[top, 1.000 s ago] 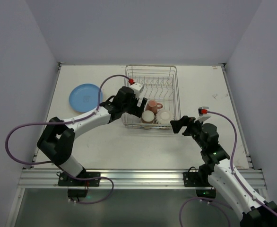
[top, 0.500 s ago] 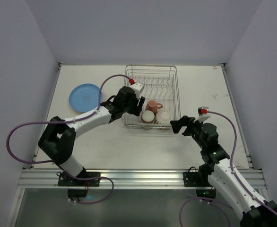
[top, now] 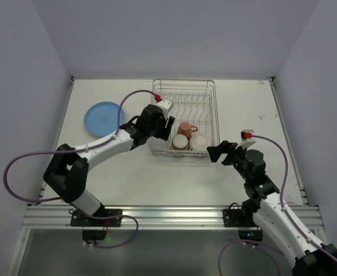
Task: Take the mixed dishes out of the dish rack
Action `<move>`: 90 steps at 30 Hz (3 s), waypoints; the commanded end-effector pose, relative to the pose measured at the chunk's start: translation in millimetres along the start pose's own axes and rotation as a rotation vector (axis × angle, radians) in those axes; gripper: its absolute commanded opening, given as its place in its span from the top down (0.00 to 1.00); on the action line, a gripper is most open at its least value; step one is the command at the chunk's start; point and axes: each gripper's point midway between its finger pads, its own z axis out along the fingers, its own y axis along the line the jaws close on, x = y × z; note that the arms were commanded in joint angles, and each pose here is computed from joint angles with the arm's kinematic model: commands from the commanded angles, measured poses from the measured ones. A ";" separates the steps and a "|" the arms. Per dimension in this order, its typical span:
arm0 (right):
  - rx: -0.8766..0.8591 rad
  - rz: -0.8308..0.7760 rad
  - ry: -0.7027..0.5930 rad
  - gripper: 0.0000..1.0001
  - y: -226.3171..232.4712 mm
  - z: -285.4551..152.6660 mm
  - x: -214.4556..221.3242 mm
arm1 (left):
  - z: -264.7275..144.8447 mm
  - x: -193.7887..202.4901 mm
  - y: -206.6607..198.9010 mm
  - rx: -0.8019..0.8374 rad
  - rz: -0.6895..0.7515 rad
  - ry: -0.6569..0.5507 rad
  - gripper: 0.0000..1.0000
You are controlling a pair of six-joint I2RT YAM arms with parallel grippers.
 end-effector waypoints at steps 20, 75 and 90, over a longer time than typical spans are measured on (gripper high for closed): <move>-0.200 -0.010 -0.103 0.01 43.6 -18.9 -32.0 | -145.1 -116.3 -23.6 0.315 -0.297 -0.420 0.48; -0.993 0.366 -0.022 0.52 191.4 -105.3 -95.1 | -205.6 -80.7 -128.9 1.085 -0.348 -0.468 0.48; -0.967 0.335 -0.048 1.00 191.6 -110.3 -100.9 | -203.9 -70.5 -129.5 1.078 -0.331 -0.450 0.33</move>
